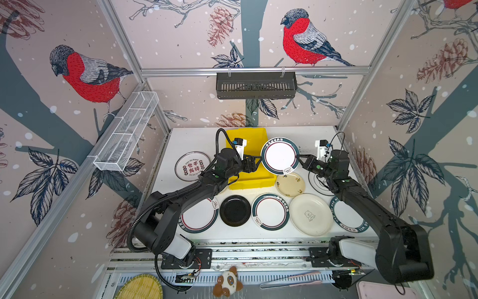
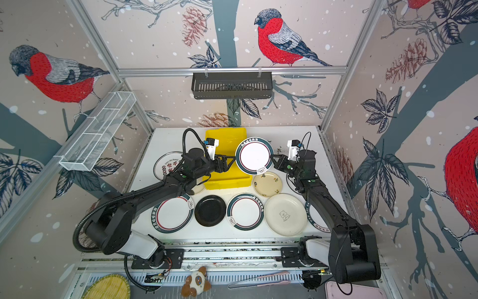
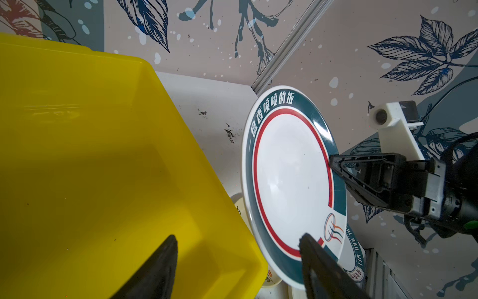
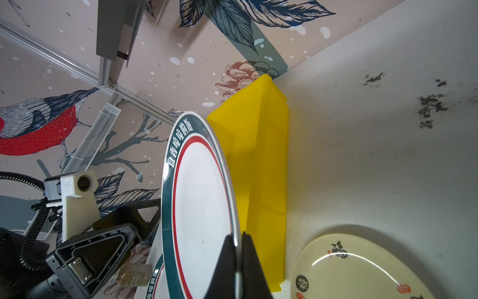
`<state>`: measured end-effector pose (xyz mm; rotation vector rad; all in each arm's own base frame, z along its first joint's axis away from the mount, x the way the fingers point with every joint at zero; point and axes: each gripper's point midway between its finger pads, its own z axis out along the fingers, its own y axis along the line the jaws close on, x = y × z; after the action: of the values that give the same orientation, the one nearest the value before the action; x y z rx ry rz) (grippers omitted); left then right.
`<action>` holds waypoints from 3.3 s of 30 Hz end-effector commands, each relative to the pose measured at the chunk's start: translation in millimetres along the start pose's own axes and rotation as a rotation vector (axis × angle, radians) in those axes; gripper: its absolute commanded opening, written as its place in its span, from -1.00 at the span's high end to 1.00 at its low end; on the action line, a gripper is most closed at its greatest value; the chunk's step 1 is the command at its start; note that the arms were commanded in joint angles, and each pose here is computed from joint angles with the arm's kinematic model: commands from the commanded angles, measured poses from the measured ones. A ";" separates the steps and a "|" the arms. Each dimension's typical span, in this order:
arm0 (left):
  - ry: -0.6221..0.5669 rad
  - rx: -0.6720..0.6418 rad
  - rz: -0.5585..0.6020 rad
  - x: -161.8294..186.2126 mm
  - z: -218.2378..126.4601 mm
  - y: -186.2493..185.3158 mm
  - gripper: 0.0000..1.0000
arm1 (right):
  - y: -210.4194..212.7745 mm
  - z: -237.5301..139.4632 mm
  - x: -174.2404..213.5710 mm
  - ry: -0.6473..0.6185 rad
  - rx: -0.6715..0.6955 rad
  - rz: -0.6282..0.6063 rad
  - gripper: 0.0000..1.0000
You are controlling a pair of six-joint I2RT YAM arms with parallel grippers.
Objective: Place the plates into the plastic bin on the countertop
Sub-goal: 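Lift the plate upright toward the left gripper while the left gripper approaches, then grasp the plate rim with the left gripper and open the right gripper, then lower the plate into the yellow bin with the left gripper and release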
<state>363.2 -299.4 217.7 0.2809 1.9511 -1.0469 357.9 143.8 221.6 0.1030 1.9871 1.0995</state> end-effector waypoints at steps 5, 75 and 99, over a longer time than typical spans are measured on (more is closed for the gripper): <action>-0.034 0.073 -0.035 -13.5 10.1 -16.2 -0.32 | 26.6 4.4 -6.7 -0.017 -0.115 -0.050 1.00; -0.032 -0.384 -0.239 -48.2 47.7 163.9 1.00 | -24.8 -30.6 2.0 -0.104 0.261 -0.176 -0.99; 0.057 -0.383 -0.221 -26.3 69.9 178.0 0.05 | -43.7 -34.6 9.3 -0.088 0.299 -0.137 -0.99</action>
<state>518.1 -234.3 110.5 -0.1599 2.2475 -0.7745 340.8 98.6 193.6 0.1698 2.0355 0.6948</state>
